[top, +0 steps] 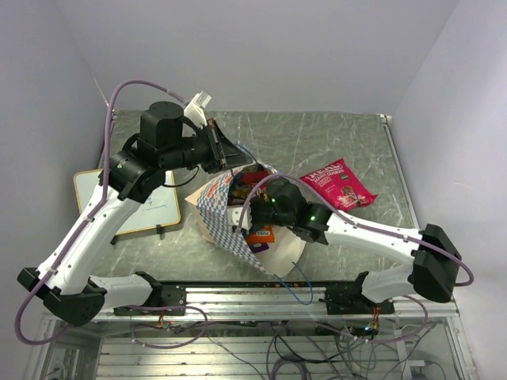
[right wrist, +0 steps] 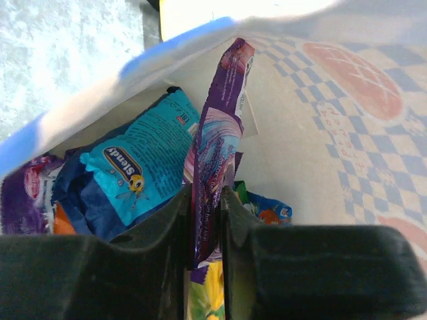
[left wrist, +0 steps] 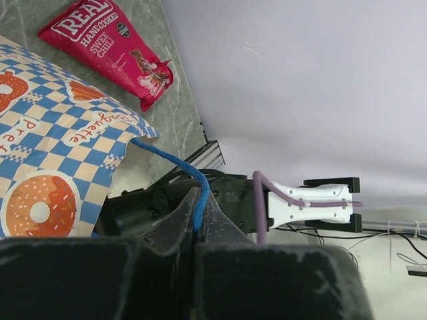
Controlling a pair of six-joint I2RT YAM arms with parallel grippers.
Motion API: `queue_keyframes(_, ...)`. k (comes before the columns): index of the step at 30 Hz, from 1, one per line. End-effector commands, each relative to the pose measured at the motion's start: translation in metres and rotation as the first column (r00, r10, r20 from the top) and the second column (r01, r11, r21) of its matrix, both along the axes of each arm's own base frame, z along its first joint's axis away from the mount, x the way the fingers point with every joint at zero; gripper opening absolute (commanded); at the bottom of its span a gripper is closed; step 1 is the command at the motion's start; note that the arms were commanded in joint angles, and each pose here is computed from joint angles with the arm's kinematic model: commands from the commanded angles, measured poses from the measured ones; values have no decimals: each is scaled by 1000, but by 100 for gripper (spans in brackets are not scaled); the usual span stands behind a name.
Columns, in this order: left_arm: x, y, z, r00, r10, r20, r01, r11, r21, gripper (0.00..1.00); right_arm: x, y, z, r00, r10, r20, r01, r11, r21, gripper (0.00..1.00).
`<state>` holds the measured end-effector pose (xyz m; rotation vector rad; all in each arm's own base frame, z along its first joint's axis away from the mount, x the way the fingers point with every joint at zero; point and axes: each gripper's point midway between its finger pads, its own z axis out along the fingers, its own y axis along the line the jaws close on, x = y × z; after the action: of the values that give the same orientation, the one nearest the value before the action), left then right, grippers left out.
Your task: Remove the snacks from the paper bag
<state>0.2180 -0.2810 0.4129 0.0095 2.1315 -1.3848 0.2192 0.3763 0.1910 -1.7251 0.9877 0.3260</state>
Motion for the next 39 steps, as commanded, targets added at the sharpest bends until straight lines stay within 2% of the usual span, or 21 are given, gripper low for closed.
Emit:
queue_keyframes(1,-9,3,15,999,-2,42,4,998,-56,7,-16,-13,24,997,-16,-73,20,998,65,10)
queue_keyframes(3,-9,3,14,999,6,39,-4,998,-56,7,-19,-22,26,992,-49,-115,56,996,62,0)
queue_keyframes(9,-3,2,15,999,25,40,-23,998,-59,7,-30,-45,47,961,-134,-240,168,977,128,0)
queue_keyframes(13,4,3,15,998,51,48,-48,998,-48,7,-26,-63,69,894,-268,-360,343,925,162,0)
queue_keyframes(17,10,5,15,995,81,55,-79,996,-32,7,-33,-81,90,840,-318,-440,420,894,157,0)
queue_keyframes(20,15,9,12,992,117,55,-116,993,-14,7,-40,-95,122,821,-321,-472,455,867,201,0)
queue_keyframes(24,20,16,8,985,165,55,-165,986,3,7,-41,-118,179,783,-348,-517,545,784,298,0)
queue_keyframes(29,23,22,7,977,208,54,-208,978,2,7,-41,-140,238,782,-343,-520,582,699,415,0)
queue_keyframes(31,24,23,6,975,217,54,-217,976,8,7,-33,-150,256,764,-377,-524,626,631,458,0)
queue_keyframes(33,24,23,5,975,214,53,-215,977,10,7,-15,-167,270,697,-452,-557,715,500,488,0)
queue_keyframes(34,24,22,5,976,213,51,-214,977,8,7,-6,-176,273,650,-492,-580,760,424,492,0)
queue_keyframes(35,24,22,5,976,210,52,-210,978,7,7,6,-191,274,574,-551,-605,815,313,488,0)
queue_keyframes(37,24,22,6,977,208,56,-209,978,6,7,24,-207,268,450,-623,-640,872,150,467,0)
queue_keyframes(39,23,23,6,976,208,63,-210,978,10,7,39,-216,257,350,-694,-629,890,36,455,0)
